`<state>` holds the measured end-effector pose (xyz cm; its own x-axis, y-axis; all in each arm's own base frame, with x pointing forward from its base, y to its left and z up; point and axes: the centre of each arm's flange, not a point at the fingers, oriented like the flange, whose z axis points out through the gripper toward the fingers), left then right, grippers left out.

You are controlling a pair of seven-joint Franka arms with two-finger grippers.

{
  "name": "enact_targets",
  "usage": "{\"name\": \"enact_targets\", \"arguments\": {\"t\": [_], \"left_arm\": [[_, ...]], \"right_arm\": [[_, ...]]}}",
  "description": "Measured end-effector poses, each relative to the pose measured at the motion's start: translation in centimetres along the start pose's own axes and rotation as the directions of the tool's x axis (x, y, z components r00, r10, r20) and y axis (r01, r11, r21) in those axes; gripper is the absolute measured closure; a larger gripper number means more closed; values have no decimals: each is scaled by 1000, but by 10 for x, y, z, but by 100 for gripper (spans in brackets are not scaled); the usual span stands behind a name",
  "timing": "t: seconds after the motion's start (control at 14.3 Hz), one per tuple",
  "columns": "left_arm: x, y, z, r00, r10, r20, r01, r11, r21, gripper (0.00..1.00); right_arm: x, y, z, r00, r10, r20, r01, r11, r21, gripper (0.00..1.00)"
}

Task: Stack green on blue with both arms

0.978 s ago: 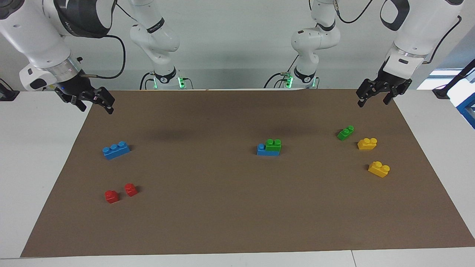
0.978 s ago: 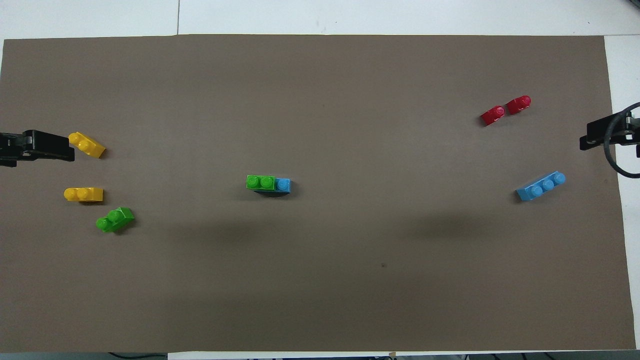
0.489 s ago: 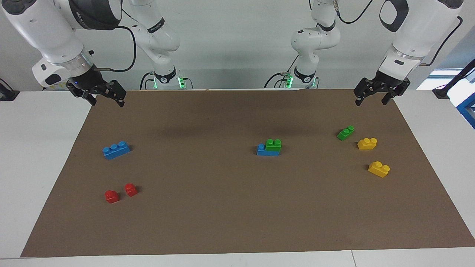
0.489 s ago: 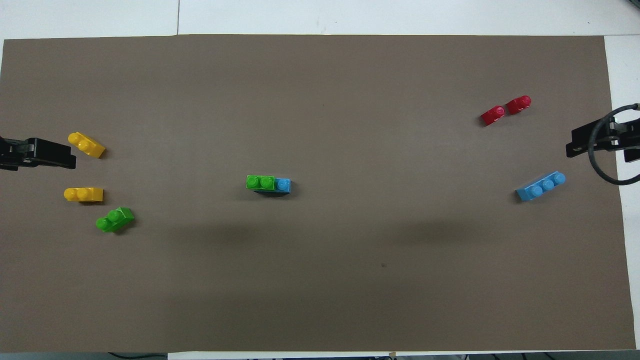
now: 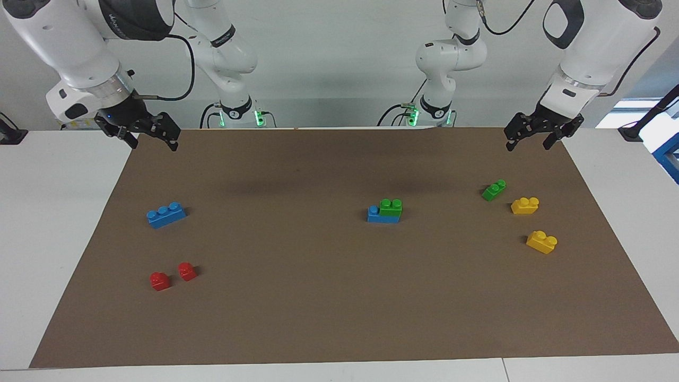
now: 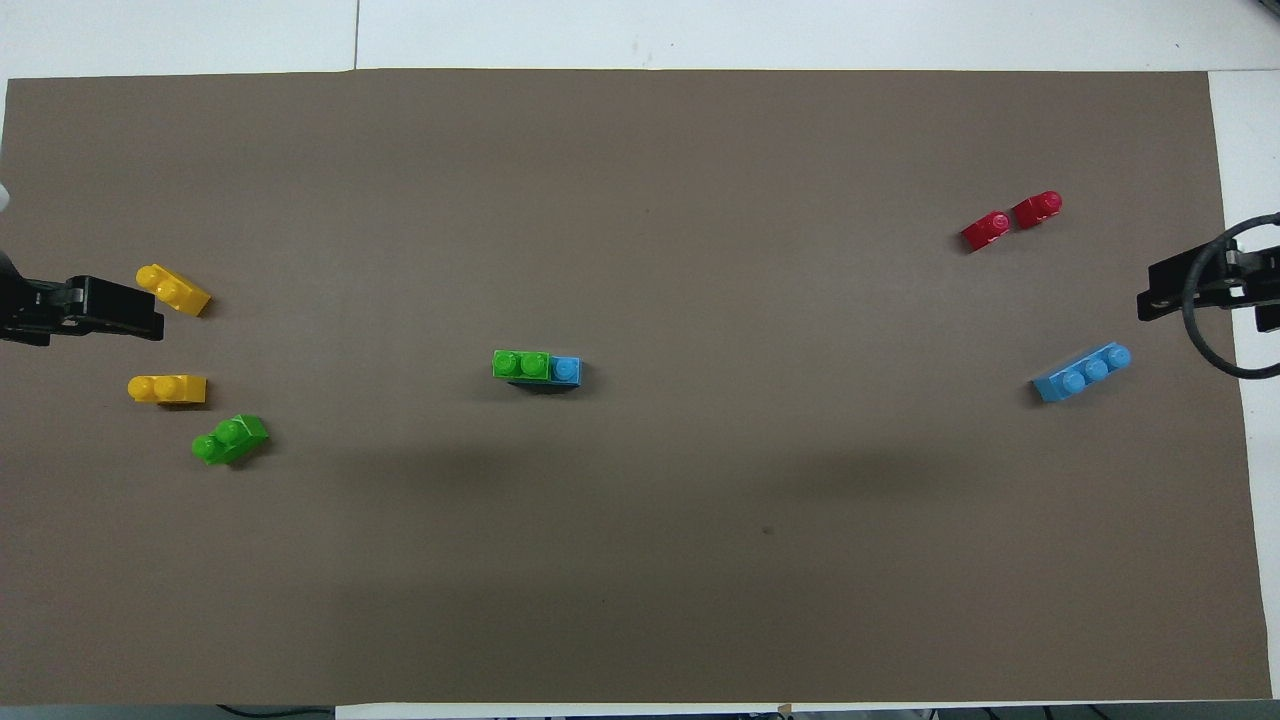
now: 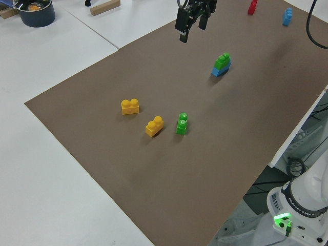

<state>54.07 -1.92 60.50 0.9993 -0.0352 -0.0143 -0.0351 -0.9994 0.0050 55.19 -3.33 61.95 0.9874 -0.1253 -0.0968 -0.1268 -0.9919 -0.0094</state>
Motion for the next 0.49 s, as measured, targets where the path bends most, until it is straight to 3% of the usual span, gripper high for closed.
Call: {"name": "enact_targets", "arguments": {"t": [0.49], "left_arm": [[8, 0, 14, 1000, 0, 25, 0, 1000, -2, 0]], "right_arm": [[-1, 5, -1, 1000, 12, 4, -12, 1000, -3, 0]]}}
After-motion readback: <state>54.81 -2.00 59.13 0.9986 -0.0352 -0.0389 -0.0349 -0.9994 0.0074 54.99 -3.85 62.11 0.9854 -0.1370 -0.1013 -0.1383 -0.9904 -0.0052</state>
